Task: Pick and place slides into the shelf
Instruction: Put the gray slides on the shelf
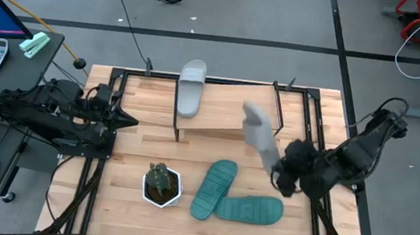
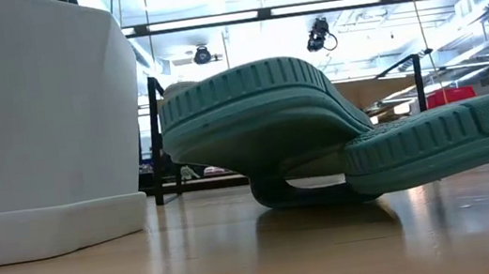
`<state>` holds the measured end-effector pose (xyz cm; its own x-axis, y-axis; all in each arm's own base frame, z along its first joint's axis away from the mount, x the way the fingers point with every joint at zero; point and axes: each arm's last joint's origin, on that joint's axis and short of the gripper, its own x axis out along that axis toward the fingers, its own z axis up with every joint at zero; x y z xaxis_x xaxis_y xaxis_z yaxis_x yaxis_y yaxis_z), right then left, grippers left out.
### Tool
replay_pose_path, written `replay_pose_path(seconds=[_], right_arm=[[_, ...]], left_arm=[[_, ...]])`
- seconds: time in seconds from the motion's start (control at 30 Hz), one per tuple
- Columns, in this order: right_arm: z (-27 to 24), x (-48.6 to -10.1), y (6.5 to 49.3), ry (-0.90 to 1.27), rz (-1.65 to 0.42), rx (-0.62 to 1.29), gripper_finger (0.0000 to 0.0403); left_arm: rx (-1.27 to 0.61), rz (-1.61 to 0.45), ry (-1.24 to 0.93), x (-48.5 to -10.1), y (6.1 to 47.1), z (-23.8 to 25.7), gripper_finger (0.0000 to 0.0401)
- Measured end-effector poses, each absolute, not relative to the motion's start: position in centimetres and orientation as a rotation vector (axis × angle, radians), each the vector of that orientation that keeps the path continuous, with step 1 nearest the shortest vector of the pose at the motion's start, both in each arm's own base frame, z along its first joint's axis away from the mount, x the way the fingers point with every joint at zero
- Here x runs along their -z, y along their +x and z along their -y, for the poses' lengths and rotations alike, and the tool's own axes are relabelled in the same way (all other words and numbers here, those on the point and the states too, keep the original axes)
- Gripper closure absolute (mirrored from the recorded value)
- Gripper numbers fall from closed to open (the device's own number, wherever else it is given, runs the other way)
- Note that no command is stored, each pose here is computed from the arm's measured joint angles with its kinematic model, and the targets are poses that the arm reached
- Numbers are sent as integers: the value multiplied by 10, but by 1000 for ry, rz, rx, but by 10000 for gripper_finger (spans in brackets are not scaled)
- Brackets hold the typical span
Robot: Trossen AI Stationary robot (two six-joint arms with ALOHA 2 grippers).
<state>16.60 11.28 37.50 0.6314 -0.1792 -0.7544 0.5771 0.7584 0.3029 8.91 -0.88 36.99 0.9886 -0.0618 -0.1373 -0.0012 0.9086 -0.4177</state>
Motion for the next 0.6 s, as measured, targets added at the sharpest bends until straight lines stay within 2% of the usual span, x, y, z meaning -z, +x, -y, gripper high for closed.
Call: replay_pose_path(seconds=[0.17, 0.33, 0.6], right_arm=[[-98, -393, 187, 653, -560, 514, 339], [-82, -401, 207, 706, -456, 524, 339], [-50, -421, 235, 731, -299, 420, 341]], left_arm=[[29, -129, -414, -372, 89, 9, 377], [22, -125, -411, -372, 89, 8, 374], [13, -90, -376, -375, 90, 8, 384]])
